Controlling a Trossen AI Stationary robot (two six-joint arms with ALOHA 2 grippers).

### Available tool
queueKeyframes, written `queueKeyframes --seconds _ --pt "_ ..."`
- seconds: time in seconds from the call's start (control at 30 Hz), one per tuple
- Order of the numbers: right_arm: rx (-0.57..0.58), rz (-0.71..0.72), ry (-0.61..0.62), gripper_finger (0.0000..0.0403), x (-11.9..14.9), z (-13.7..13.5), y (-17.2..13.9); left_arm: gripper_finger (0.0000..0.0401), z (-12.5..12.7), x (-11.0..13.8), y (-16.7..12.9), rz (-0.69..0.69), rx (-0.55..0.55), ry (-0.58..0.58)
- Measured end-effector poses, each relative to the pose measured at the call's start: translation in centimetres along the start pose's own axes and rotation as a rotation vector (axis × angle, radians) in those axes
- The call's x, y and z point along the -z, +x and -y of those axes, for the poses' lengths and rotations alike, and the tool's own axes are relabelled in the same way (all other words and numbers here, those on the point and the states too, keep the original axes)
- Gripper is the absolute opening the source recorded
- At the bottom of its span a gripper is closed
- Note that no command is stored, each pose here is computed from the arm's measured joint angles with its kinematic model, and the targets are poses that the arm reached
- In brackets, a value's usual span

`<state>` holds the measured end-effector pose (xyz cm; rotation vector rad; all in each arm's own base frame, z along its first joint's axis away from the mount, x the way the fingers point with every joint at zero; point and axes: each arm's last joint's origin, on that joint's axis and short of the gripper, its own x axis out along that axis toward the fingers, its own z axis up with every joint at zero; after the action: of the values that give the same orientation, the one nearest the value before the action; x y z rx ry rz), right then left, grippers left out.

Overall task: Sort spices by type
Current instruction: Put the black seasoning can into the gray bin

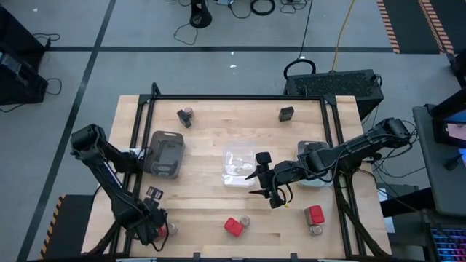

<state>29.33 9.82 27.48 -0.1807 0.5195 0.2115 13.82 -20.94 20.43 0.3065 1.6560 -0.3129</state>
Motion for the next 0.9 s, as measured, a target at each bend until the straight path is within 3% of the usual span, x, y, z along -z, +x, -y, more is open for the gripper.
queueKeyframes --seconds 0.17,0.43,0.7,0.9 --pt "0.001 0.024 0.003 0.0203 -0.2 0.0 0.0 0.014 -0.9 0.3 -2.0 -0.026 -0.048 -0.027" --pt "0.008 0.14 0.067 0.0203 -1.2 0.1 0.4 0.014 -3.7 -0.8 -6.7 0.14 -0.141 -0.15" --pt "-0.001 0.186 0.148 0.0203 -0.7 -0.2 3.6 0.0141 -8.7 -4.7 -10.6 0.4 -0.053 -0.402" --pt "0.012 0.22 0.24 0.0203 -1.0 0.6 3.6 0.0141 -13.0 -6.8 -11.5 0.568 -0.005 -0.571"
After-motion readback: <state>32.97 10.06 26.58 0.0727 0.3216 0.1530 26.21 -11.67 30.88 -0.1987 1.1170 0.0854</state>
